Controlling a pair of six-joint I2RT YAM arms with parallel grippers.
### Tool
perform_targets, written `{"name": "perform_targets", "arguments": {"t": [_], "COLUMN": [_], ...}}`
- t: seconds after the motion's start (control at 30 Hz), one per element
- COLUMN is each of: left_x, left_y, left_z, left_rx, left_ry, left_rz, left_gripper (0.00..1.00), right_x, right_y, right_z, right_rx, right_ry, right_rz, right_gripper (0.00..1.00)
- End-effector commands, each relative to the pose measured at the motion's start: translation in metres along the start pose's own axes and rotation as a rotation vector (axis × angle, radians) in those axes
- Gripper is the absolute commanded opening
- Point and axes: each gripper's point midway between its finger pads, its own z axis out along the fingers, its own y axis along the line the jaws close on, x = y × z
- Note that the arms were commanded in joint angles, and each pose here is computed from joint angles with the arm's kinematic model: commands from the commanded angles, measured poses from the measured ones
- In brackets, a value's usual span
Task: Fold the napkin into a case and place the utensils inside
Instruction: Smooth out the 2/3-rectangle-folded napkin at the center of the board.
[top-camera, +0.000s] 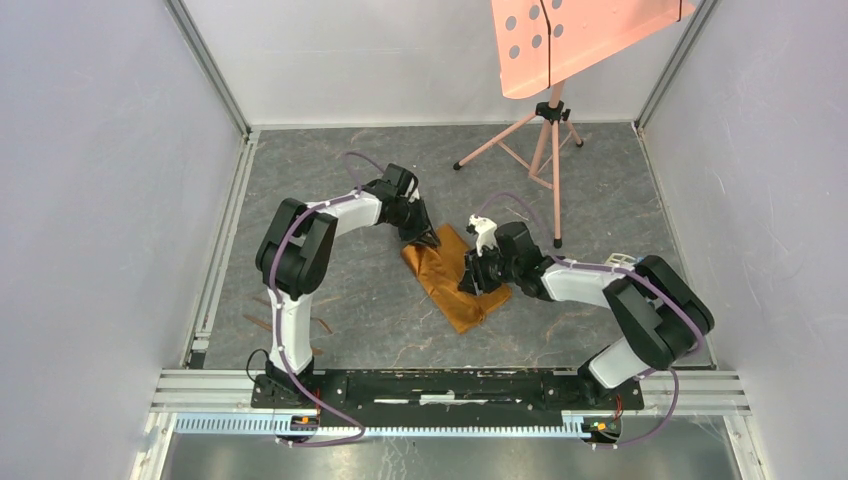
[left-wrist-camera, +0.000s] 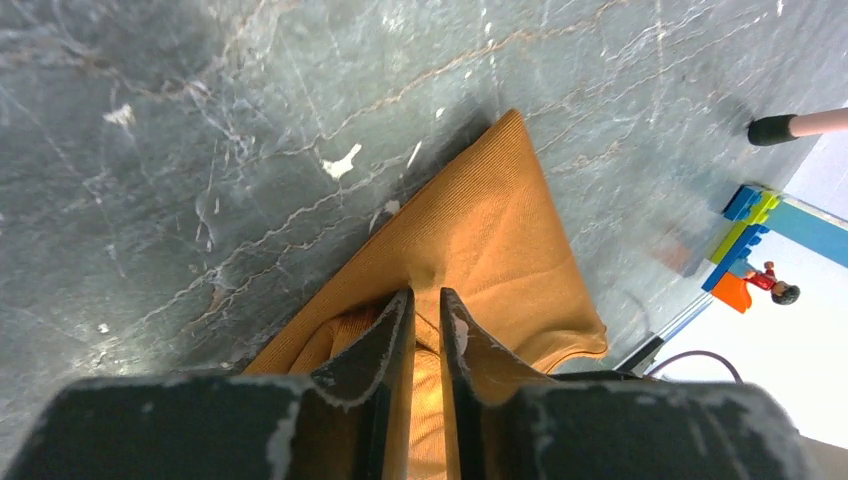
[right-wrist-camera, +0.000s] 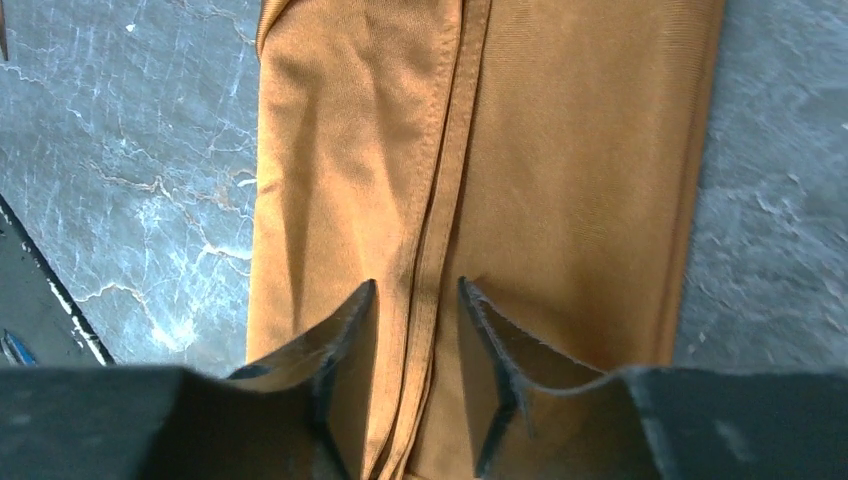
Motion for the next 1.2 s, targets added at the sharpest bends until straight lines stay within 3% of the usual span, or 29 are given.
{"name": "perform_targets", "arguments": {"t": [0.0, 0.07, 0.17, 0.23, 0.37, 0.5, 0.57, 0.87, 1.17], "left_x": [-0.019, -0.016, -0.006, 0.0, 0.009, 0.018, 0.023, 0.029, 0.035], "left_y": [-0.019, -0.036, -0.06, -0.063, -0.054, -0.034, -0.021, 0.042, 0.062], "left_z": [-0.02, -0.037, -0.064, -0.077, -0.087, -0.068, -0.051, -0.013, -0.008], "left_rx": [0.013, 0.053, 0.145, 0.17, 0.191, 0.214, 0.198, 0.056, 0.013], "left_ry": [-0.07, -0.075, -0.086, -0.103, -0.137, -0.095, -0.062, -0.057, -0.043], "left_rz": [0.065, 0.1, 0.129, 0.123, 0.086, 0.01, -0.019, -0.104, -0.125], "left_gripper": [0.27, 0.38, 0.64, 0.68, 0.61, 0.37, 0.32, 0.31, 0.31], "right_x": [-0.036, -0.045, -0.051, -0.054, -0.063, -0.053, -0.044, -0.002, 0.045], "right_y": [0.005, 0.015, 0.042, 0.066, 0.096, 0.102, 0.1, 0.088, 0.074], "right_z": [-0.024, -0.03, -0.023, -0.014, -0.008, 0.003, 0.008, 0.021, 0.012], "right_rx": [0.048, 0.014, -0.14, -0.289, -0.457, -0.523, -0.523, -0.506, -0.442], "right_ry": [-0.073, -0.082, -0.085, -0.099, -0.138, -0.109, -0.085, 0.02, 0.134], "right_rz": [-0.093, -0.123, -0.105, -0.05, 0.029, 0.08, 0.1, 0.13, 0.133], "right_gripper": [0.46, 0.53, 0.55, 0.53, 0.49, 0.4, 0.36, 0.38, 0.41]}}
